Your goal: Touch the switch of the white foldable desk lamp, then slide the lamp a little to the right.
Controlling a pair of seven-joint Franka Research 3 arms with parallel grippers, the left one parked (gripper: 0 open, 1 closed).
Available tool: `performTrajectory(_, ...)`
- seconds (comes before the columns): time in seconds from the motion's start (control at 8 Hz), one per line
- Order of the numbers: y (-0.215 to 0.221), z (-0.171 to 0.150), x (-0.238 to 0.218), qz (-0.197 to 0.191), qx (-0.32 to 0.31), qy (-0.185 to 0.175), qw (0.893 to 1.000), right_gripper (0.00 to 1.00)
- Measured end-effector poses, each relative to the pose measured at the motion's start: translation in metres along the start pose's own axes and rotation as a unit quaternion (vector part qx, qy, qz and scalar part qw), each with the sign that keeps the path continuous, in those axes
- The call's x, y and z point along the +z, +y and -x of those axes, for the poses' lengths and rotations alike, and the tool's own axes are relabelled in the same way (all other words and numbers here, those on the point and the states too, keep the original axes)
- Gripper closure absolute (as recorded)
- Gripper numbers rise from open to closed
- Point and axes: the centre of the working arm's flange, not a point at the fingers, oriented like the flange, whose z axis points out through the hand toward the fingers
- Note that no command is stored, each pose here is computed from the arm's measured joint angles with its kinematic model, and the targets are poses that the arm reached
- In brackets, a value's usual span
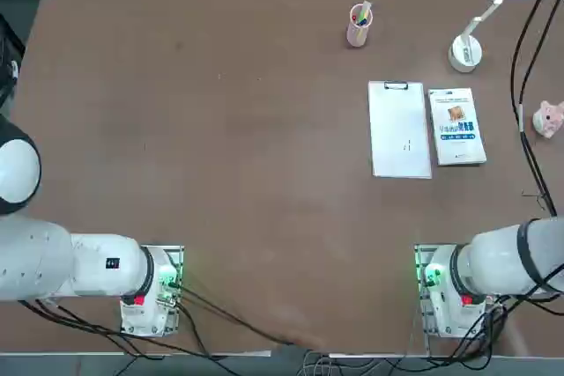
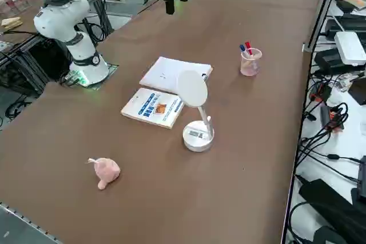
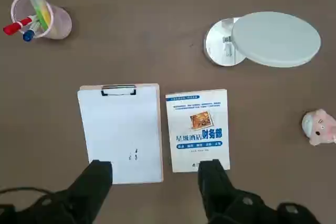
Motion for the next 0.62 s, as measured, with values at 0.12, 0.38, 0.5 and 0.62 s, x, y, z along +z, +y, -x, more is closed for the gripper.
performTrajectory(0.12, 0.0, 0.0, 0.0, 0.0, 0.0, 0.0, 1.0, 0.0)
performTrajectory(0.38, -0.0001, -0.0001, 0.0003, 0.0, 0.0, -0.001, 1.0, 0.0)
performTrajectory(0.5, -0.0003, -0.0008, 0.0022, 0.0, 0.0, -0.003, 1.0, 0.0)
performTrajectory(0.62, -0.0009, -0.003, 0.007, 0.001, -0.001, -0.008, 1.0, 0.0)
